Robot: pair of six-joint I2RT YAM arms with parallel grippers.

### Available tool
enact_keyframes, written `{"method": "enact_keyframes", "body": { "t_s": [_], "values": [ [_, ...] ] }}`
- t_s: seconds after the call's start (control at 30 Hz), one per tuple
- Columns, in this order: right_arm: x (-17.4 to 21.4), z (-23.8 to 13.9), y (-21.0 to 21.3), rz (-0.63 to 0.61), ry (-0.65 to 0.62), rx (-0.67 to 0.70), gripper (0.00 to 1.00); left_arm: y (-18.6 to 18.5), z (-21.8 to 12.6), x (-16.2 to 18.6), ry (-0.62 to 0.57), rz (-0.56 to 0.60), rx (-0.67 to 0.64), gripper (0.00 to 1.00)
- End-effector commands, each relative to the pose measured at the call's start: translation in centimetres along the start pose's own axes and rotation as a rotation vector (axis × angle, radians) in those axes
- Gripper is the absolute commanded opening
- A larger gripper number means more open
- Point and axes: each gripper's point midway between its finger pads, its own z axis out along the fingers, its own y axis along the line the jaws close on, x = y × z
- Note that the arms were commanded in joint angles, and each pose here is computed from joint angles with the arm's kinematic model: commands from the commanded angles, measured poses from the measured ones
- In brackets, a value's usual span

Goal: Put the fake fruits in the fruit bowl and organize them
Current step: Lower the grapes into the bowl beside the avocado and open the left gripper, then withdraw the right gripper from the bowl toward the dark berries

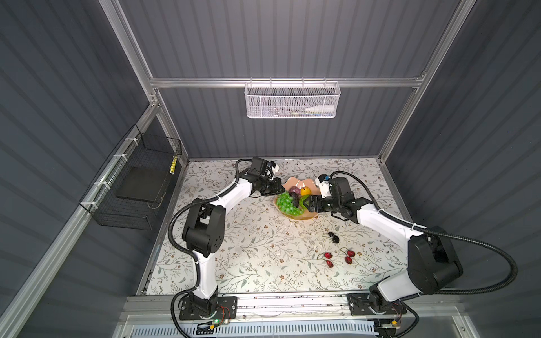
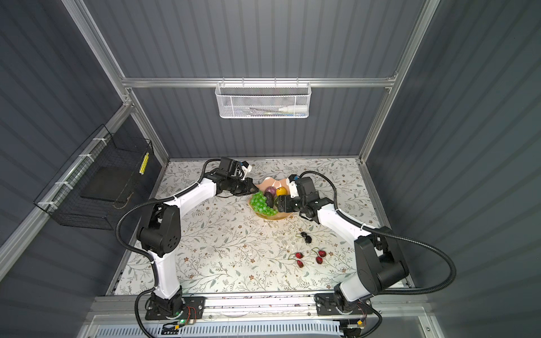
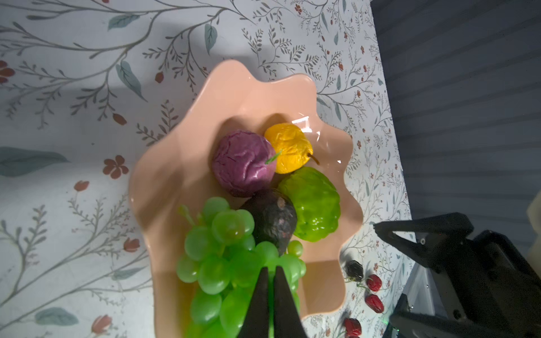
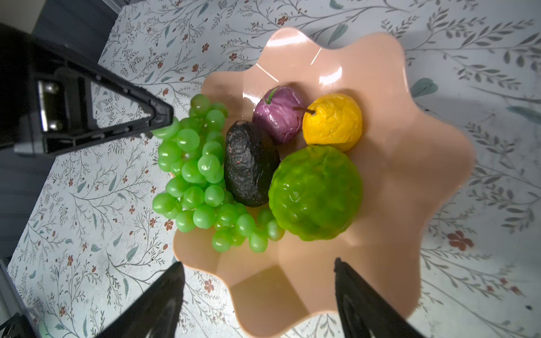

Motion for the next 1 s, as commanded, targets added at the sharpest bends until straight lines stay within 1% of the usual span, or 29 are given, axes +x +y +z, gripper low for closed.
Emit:
{"method": "enact_keyframes", "body": {
  "t_s": [0.0,0.07,0.13,0.2,0.27,0.33,0.37,0.43,0.47,0.6,0.63,0.7,0.73,0.83,0.93,0.97],
  "values": [
    [-0.7,0.3,1.3,-0.002,-0.008,-0.049,0.8,-0.4,0.2,-1.2,0.001,0.039,0.027,0.09],
    [-0.5,0.5,1.3,0.003,-0.005,-0.053,0.8,0.1,0.8,-1.5,0.002,0.035,0.023,0.12],
    [-0.5,0.6,1.4,0.003,-0.003,-0.058,0.8,0.5,1.3,-1.8,0.004,0.031,0.026,0.18],
    [-0.5,0.6,1.5,0.005,-0.004,-0.06,0.8,0.7,1.8,-2.1,0.007,0.029,0.031,0.28],
    [-0.6,0.4,1.5,0.005,-0.007,-0.061,0.8,0.8,2.1,-2.3,0.01,0.031,0.035,0.39],
    [-0.7,0.2,1.7,0.003,-0.014,-0.063,0.8,0.8,2.3,-2.7,-0.001,0.043,0.03,0.45],
    [-0.8,0.0,1.7,0.001,-0.017,-0.064,0.8,0.8,2.1,-3.1,-0.012,0.048,0.026,0.51],
    [-1.0,-0.2,1.9,0.0,-0.022,-0.065,0.8,0.7,1.8,-3.8,-0.026,0.06,0.011,0.55],
    [-1.1,-0.4,1.9,0.0,-0.024,-0.061,0.8,1.0,1.5,-3.8,-0.027,0.066,-0.021,0.56],
    [-1.2,-1.3,1.8,-0.003,-0.04,-0.047,0.8,3.6,-0.8,-3.5,-0.043,0.078,-0.227,0.57],
    [-1.2,-1.5,1.8,-0.002,-0.046,-0.043,0.8,4.1,-1.3,-3.0,-0.038,0.07,-0.262,0.56],
    [-1.1,-1.9,1.7,0.001,-0.05,-0.036,0.8,4.3,-2.3,-2.3,-0.035,0.057,-0.291,0.54],
    [-0.9,-1.9,1.7,0.001,-0.05,-0.035,0.8,4.4,-2.6,-1.9,-0.037,0.051,-0.301,0.52],
    [-0.6,-2.2,1.5,0.005,-0.048,-0.03,0.79,5.0,-3.1,-1.0,-0.036,0.021,-0.33,0.38],
    [-0.3,-2.4,1.4,0.007,-0.044,-0.025,0.79,4.9,-2.6,-0.4,-0.035,0.0,-0.302,0.26],
    [-0.2,-2.5,1.4,0.007,-0.043,-0.022,0.79,4.8,-2.3,-0.2,-0.034,-0.008,-0.283,0.24]
  ]
}}
